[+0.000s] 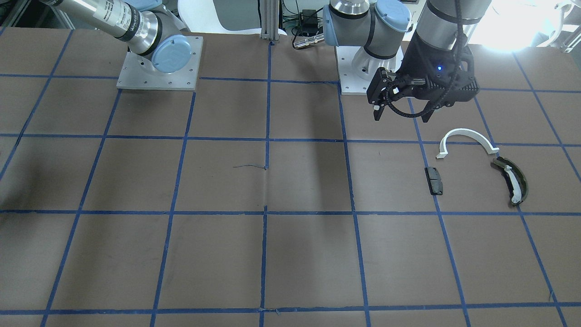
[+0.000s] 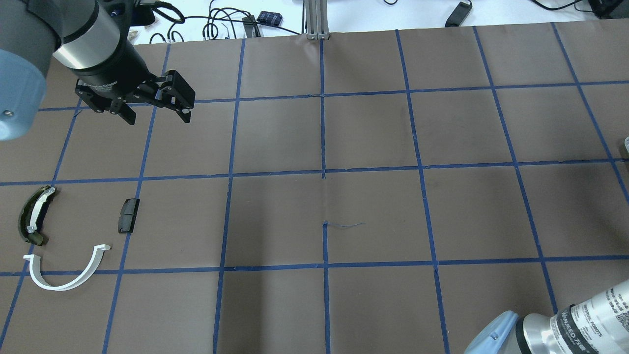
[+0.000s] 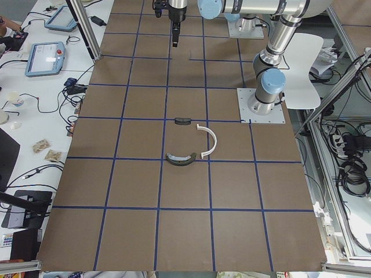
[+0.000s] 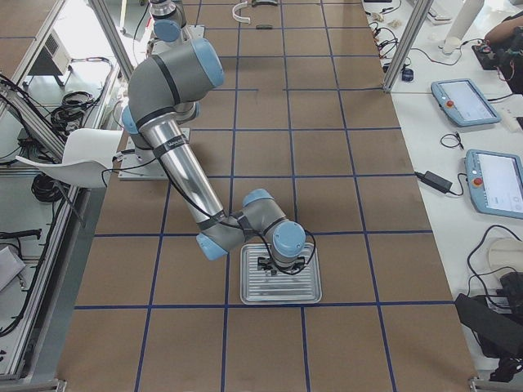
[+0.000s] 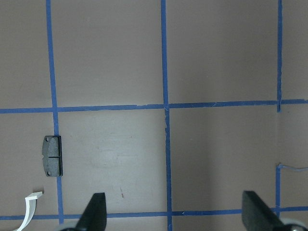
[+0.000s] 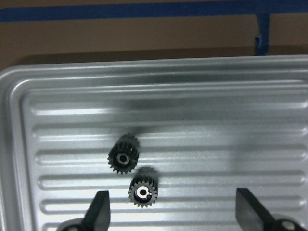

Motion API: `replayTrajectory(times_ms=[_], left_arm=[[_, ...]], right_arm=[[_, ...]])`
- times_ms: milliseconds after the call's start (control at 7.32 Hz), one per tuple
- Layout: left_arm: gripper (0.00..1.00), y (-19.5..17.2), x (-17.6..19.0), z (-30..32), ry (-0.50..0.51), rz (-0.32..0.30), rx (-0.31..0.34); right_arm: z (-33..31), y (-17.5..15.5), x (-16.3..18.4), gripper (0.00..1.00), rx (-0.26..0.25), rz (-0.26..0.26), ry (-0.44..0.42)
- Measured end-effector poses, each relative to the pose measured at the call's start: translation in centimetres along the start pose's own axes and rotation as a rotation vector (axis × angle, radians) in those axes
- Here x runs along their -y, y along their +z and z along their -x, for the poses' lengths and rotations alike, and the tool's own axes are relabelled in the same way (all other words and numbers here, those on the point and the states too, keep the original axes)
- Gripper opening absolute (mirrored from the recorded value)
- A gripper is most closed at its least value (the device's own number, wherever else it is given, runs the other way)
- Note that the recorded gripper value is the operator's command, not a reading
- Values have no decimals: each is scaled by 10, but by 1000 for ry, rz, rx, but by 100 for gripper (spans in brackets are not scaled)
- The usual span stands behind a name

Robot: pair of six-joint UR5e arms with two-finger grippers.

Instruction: Place bearing gear from tray to pile

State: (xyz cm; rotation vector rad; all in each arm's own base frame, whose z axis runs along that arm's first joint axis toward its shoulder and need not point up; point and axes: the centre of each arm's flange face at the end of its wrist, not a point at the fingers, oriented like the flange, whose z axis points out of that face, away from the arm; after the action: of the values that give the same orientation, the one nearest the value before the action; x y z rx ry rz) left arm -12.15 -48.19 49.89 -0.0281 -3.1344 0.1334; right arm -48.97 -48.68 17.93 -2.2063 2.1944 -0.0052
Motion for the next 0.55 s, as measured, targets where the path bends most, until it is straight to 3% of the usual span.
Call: replayTrajectory(times_ms=[273, 546], left_arm=[[100, 0, 0, 0, 0, 0, -1], [100, 0, 0, 0, -1, 0, -2]], right_arm=[[4, 4, -2, 18, 0, 11, 2], [4, 2, -3, 1, -2, 18, 8]])
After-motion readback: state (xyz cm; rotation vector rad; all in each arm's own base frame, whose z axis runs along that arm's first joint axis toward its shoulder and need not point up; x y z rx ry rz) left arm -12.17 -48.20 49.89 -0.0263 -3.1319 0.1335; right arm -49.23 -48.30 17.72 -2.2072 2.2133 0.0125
